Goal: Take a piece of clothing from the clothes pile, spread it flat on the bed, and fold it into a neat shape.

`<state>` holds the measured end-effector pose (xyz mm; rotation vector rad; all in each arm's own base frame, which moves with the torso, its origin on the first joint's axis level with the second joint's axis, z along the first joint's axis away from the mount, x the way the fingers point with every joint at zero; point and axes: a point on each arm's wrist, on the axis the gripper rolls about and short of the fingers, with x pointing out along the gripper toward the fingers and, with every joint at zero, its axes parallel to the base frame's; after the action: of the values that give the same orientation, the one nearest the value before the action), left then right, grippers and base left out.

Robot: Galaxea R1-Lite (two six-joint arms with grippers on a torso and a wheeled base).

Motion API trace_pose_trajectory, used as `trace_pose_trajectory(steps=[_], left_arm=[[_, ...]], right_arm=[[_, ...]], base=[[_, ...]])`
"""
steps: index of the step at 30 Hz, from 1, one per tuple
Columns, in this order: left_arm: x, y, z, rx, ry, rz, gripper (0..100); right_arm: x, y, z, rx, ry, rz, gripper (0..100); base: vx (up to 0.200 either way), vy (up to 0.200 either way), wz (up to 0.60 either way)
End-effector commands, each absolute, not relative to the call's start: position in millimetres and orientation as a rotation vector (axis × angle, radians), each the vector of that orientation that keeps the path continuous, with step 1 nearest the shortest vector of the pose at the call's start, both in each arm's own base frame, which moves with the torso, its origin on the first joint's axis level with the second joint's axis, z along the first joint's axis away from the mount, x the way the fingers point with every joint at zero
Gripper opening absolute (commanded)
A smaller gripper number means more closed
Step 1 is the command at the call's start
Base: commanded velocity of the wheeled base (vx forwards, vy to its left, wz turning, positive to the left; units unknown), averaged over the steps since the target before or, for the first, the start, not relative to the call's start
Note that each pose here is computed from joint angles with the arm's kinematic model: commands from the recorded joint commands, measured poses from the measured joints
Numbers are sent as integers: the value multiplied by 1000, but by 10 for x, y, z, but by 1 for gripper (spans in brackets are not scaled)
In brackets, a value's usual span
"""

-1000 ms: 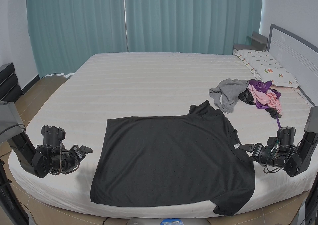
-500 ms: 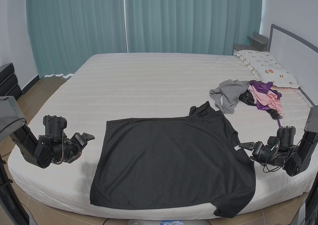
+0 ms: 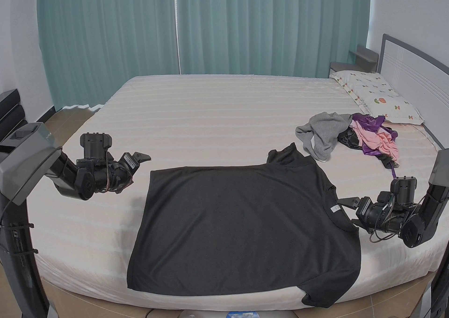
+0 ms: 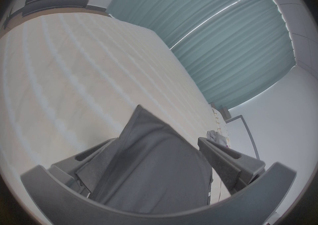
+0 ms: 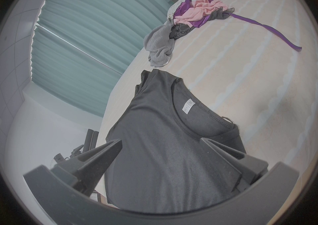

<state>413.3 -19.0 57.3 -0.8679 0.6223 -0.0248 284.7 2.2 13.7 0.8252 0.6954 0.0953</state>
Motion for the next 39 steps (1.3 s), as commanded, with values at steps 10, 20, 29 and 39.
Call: trace_pose_trajectory(steps=[10,20,29,39], left_arm=[[5002,-297,-129,-855,602,-42,100],[5159,-374,-257,-833,549,6,100],[5210,-426,-345,-820,537,25,100],[5234,-436,-356,-821,529,24,0]], right_arm=[[2853,40,118,849,711,109,100],[2848,44,119,850,713,109,100],[2848,44,119,856,714,107,100],[2849,44,115,856,715,106,100]], base=[[0,0,0],[0,0,0],[0,0,0],[0,0,0]])
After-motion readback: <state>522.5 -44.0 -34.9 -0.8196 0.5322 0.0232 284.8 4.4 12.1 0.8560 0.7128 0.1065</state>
